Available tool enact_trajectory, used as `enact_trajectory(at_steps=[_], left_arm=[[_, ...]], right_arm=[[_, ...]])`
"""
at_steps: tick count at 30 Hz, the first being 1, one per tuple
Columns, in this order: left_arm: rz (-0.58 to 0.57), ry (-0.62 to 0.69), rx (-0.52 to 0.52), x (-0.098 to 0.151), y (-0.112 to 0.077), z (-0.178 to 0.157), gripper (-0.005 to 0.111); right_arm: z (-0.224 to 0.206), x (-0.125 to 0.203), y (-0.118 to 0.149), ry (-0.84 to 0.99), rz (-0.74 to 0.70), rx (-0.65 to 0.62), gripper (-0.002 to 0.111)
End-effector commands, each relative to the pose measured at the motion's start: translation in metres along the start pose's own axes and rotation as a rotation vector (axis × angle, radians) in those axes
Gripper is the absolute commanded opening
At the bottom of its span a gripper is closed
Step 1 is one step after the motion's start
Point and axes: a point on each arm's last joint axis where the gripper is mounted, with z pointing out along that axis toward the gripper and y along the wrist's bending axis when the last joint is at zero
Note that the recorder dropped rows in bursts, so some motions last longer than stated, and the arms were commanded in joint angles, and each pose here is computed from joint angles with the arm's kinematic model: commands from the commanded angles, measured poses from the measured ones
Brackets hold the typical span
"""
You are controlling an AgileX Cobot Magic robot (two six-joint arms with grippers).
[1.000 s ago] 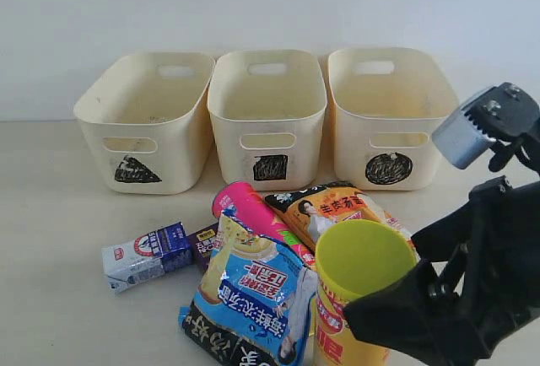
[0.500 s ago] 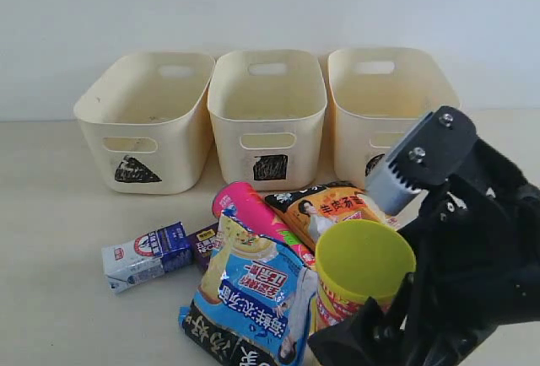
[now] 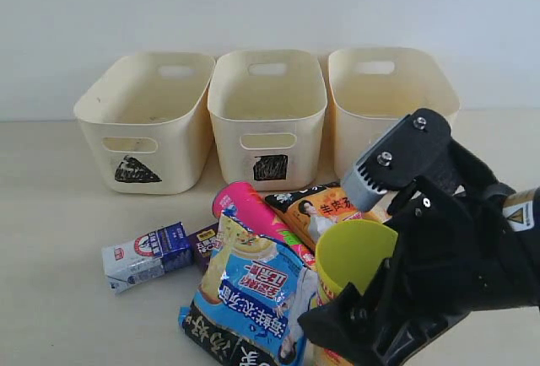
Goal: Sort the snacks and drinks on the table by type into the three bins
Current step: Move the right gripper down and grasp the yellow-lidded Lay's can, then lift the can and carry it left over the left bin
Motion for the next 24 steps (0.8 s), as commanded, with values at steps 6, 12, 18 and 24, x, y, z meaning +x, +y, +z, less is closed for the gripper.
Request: enact_trajectory(at_steps=[6,12,18,24], left_arm=[[-0.007,-0.016,-0.003,-0.002,0.0,-0.001,0.004],[-0.007,-0.016,-0.003,-0.002,0.0,-0.001,0.004],[-0.007,-0.016,-0.003,-0.002,0.0,-0.001,0.004],[-0.007,-0.016,-0.003,-0.002,0.0,-0.001,0.004]], right_arm=[[-0.001,0.0,0.001,0.014,-0.008,-0.008,-0.001],[-0.018,-0.006,0.002,-0.049,-0.063,0.008,0.001],[-0.065,-0.043,0.003,-0.253,-0.192,0.095,0.001],[-0.108,-0.09,0.002,-0.541,-0.21,0.183,0.001]])
